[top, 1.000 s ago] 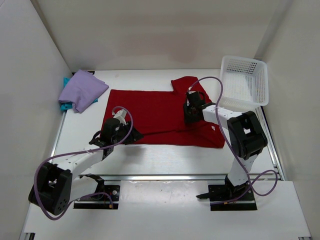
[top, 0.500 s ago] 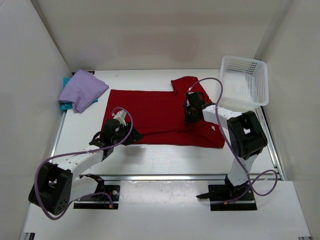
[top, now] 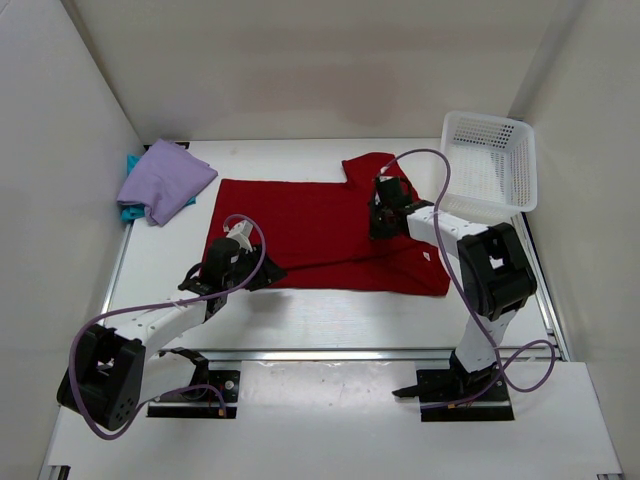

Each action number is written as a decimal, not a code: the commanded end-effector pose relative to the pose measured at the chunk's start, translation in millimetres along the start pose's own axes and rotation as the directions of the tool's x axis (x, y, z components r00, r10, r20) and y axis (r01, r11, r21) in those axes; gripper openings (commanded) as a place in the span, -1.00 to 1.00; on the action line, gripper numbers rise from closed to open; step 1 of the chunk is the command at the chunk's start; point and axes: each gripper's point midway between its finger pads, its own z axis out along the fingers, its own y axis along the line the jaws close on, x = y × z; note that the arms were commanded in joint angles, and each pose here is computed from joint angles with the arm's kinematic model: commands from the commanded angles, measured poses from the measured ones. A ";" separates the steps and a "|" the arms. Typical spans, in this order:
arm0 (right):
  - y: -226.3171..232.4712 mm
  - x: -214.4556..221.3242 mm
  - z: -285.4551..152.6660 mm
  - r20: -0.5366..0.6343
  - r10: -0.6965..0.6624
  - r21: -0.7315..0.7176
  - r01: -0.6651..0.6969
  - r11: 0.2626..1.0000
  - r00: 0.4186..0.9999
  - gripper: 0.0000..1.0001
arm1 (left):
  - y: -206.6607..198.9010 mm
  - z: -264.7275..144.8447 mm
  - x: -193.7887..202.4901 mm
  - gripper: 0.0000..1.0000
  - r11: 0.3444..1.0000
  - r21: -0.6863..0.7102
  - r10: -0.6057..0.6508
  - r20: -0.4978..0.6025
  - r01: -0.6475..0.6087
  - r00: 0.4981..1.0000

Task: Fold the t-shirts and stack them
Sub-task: Fold the flattened tshirt in 1/3 of the way

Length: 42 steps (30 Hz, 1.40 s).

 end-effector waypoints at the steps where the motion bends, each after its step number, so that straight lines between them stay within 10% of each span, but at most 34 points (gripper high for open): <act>1: 17.0 -58.0 -17.9 0.169 0.015 -0.041 -0.009 0.999 0.986 -1.00 | -6.2 -1.9 -7.3 -0.12 1.000 0.028 0.002 0.023 -0.003 1.000; 30: 61.8 -92.4 -6.7 0.419 -0.102 -0.083 0.150 0.985 0.902 -1.00 | -5.7 -4.0 -52.3 -0.14 0.995 0.033 -0.102 0.125 0.099 0.987; 42: 41.8 -39.5 2.1 0.207 -0.014 -0.134 0.043 0.990 0.978 -0.72 | 8.1 -1.8 -55.7 -0.13 0.987 0.019 -0.162 0.144 0.161 0.976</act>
